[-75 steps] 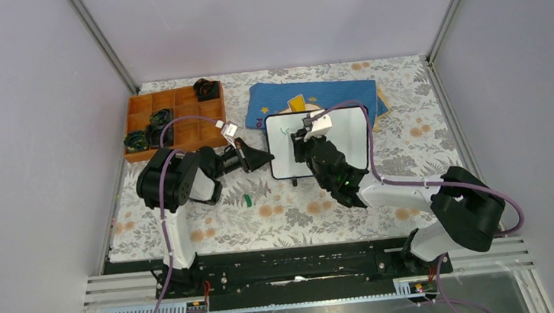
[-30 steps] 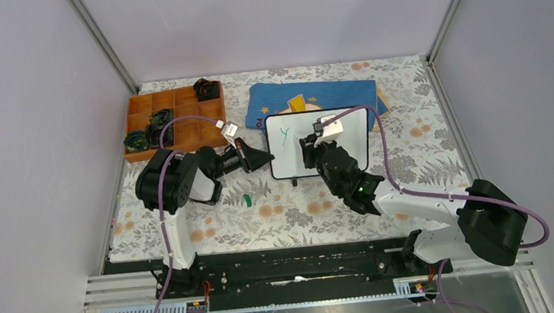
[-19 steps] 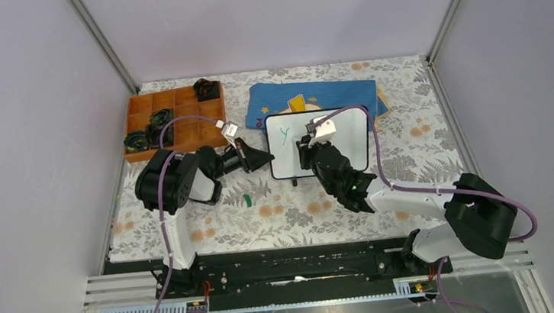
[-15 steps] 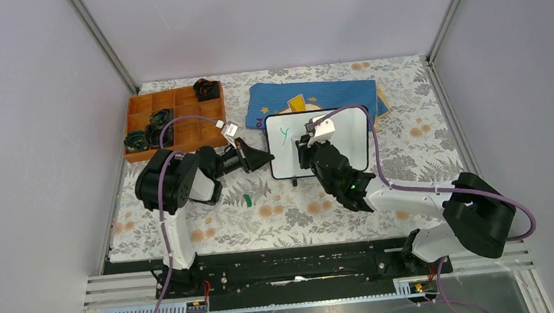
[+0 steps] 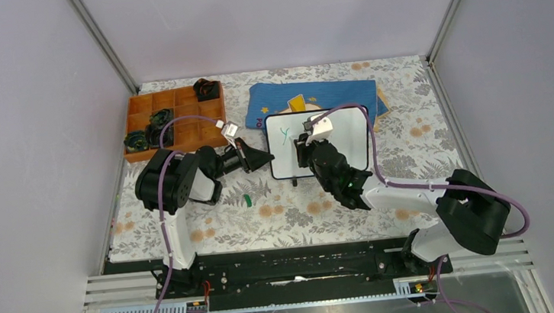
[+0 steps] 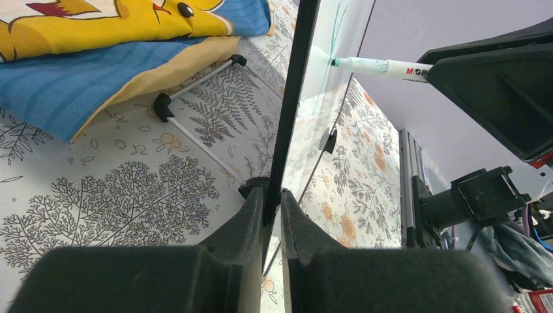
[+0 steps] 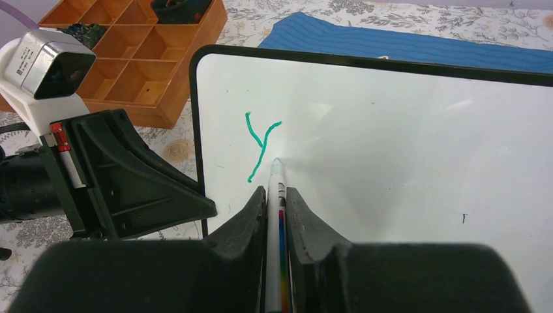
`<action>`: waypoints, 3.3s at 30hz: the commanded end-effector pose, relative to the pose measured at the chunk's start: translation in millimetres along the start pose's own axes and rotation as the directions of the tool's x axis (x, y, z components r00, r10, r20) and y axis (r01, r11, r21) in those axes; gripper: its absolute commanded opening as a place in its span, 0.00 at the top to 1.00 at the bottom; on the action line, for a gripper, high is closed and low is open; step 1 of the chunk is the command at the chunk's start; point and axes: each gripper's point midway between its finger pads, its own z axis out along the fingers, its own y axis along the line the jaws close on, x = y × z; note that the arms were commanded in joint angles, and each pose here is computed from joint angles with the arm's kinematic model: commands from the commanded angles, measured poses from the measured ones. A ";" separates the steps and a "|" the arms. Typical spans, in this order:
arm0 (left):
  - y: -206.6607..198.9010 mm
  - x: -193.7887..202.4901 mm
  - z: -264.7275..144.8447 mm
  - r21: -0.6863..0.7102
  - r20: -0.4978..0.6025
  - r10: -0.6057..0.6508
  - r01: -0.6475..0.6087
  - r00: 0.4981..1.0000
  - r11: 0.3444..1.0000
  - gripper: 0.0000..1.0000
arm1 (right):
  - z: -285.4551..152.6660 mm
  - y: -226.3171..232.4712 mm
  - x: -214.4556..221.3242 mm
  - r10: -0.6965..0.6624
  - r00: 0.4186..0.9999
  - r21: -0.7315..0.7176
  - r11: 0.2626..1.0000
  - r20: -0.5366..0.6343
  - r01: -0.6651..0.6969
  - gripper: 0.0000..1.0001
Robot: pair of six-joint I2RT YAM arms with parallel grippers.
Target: Write a sentence on the whiteboard
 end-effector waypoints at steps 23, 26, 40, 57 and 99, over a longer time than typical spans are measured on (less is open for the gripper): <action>2.9 15.9 -2.2 -0.024 -0.044 -0.015 0.014 0.999 1.000 1.00 | -6.5 -12.3 -7.4 0.030 0.999 0.031 0.999 0.028 -0.030 1.00; 2.3 16.5 -2.2 -0.024 -0.045 -0.014 0.013 0.999 1.000 1.00 | -6.8 -15.6 -10.3 0.028 0.999 0.043 0.999 0.033 -0.030 1.00; 2.4 17.1 -1.8 -0.025 -0.049 -0.012 0.011 0.999 1.000 1.00 | -1.6 -14.7 -24.1 0.026 0.998 0.045 0.999 0.059 -0.029 1.00; 3.3 18.2 -1.6 -0.026 -0.052 -0.012 0.011 0.999 1.000 1.00 | 4.2 -3.9 -31.7 0.030 0.997 0.010 0.999 0.071 -0.030 1.00; 1.7 17.3 -1.1 -0.028 -0.053 -0.005 0.003 0.999 1.000 1.00 | -8.3 -13.3 -42.5 0.048 0.995 0.010 0.999 0.085 -0.049 1.00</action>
